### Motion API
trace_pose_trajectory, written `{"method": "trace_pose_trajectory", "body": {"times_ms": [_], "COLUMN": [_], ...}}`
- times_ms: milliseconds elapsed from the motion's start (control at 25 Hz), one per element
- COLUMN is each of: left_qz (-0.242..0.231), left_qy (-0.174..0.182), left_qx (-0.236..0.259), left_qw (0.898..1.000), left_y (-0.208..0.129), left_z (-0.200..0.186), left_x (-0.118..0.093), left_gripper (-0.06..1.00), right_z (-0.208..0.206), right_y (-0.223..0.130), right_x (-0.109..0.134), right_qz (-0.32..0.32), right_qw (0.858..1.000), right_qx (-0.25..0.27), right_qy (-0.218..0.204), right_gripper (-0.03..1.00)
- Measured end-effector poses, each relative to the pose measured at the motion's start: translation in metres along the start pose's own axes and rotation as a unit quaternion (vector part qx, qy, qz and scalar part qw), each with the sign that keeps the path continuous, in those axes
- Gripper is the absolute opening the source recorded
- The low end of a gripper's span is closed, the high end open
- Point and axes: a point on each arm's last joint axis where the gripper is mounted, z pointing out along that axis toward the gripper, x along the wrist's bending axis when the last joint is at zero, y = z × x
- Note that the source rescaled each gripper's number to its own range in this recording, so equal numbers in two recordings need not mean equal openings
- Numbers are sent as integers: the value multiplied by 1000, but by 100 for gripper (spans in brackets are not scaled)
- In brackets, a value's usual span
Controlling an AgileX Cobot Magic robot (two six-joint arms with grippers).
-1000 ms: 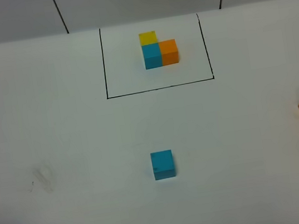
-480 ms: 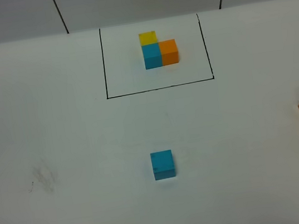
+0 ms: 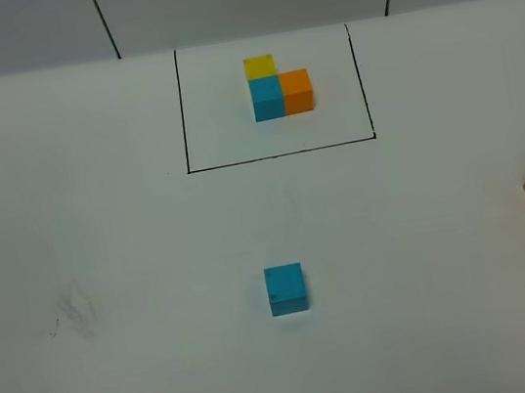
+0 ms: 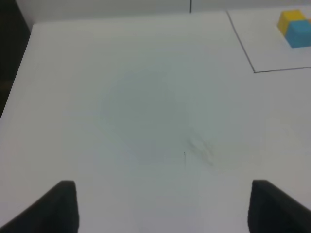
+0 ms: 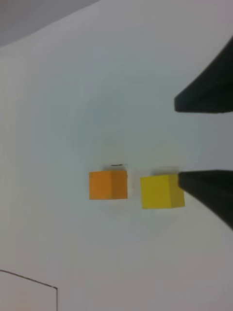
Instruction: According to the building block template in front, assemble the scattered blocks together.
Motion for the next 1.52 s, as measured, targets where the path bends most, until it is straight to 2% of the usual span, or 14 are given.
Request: {"method": "trace_pose_trajectory", "body": {"times_ms": [280, 1520], "left_qz": [-32, -51], "left_qy": [21, 31], "left_qx": [51, 39], "left_qw": [998, 997], "left_y": [-22, -25], "left_z": [35, 33], "left_x": [1, 1], "left_gripper": [61, 60], "right_z": [0, 0], "right_y": [0, 0], "right_x": [0, 0], "right_qz": [0, 0], "right_qw": [1000, 1000], "right_qx": [0, 0], "right_qy": [0, 0], "right_gripper": [0, 0]}}
